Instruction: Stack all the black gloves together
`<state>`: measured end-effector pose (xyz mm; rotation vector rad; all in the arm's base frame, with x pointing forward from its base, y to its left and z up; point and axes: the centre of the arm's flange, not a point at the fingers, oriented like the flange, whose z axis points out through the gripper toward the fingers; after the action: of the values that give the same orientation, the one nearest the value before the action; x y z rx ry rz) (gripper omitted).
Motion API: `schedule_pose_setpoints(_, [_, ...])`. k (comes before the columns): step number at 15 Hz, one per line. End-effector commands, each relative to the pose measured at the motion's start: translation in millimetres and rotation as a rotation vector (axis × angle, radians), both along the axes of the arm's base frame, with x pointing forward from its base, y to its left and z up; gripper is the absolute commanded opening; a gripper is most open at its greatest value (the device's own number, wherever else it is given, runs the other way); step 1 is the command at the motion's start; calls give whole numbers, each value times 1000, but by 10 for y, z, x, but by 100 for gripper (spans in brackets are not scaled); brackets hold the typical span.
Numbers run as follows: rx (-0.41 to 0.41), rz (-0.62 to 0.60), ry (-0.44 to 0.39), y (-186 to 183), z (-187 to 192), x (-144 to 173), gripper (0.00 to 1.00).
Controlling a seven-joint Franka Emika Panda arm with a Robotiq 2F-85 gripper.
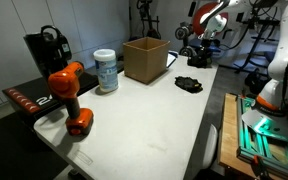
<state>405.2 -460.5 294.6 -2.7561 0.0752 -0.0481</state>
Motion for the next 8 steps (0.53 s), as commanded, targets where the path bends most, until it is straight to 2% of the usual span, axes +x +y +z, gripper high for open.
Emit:
schedule_pose_setpoints(1, [59, 27, 32, 390, 381, -8, 2])
schedule_pose_setpoints(5, [96, 57, 26, 930, 819, 70, 3])
schedule_pose_setpoints(8, [135, 63, 27, 1462, 1010, 177, 3])
